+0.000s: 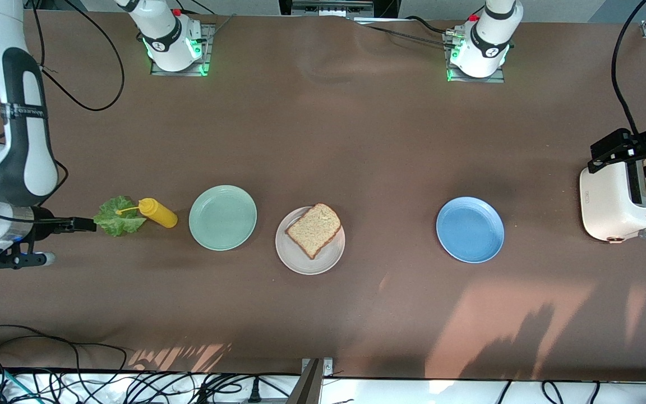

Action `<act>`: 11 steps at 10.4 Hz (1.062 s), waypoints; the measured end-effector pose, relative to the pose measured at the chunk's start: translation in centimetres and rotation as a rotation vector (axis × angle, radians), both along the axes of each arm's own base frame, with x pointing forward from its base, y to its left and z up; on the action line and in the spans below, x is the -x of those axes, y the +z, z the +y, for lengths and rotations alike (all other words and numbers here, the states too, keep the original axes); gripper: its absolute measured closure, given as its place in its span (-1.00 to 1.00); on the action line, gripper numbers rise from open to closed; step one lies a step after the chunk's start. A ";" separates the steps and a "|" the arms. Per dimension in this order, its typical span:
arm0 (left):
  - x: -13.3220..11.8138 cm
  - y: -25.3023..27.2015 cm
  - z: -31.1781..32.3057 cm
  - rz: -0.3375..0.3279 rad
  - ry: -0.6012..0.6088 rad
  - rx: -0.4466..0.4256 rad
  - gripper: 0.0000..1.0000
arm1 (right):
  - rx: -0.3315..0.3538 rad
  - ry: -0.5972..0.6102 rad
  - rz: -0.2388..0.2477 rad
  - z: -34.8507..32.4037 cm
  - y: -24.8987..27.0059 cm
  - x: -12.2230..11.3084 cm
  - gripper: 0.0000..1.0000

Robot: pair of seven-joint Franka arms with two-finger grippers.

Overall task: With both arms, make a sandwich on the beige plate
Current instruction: 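Lower the right gripper onto the lettuce leaf and close it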

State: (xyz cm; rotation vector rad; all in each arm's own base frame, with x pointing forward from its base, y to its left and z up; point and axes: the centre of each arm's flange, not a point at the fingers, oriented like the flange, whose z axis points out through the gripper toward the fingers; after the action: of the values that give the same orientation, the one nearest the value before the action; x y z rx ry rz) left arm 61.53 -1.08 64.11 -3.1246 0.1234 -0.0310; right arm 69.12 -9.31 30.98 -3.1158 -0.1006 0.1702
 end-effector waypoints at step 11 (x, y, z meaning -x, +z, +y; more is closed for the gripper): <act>0.1 0.0 -0.7 0.003 -0.012 0.000 -1.00 | -0.042 0.000 -0.063 0.9 -12.2 5.2 -0.81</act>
State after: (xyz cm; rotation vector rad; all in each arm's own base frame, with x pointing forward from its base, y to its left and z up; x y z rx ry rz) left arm 61.48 -1.80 64.09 -3.1246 0.1421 -0.0266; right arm 63.94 -8.43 18.78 -3.0793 -0.1043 0.0686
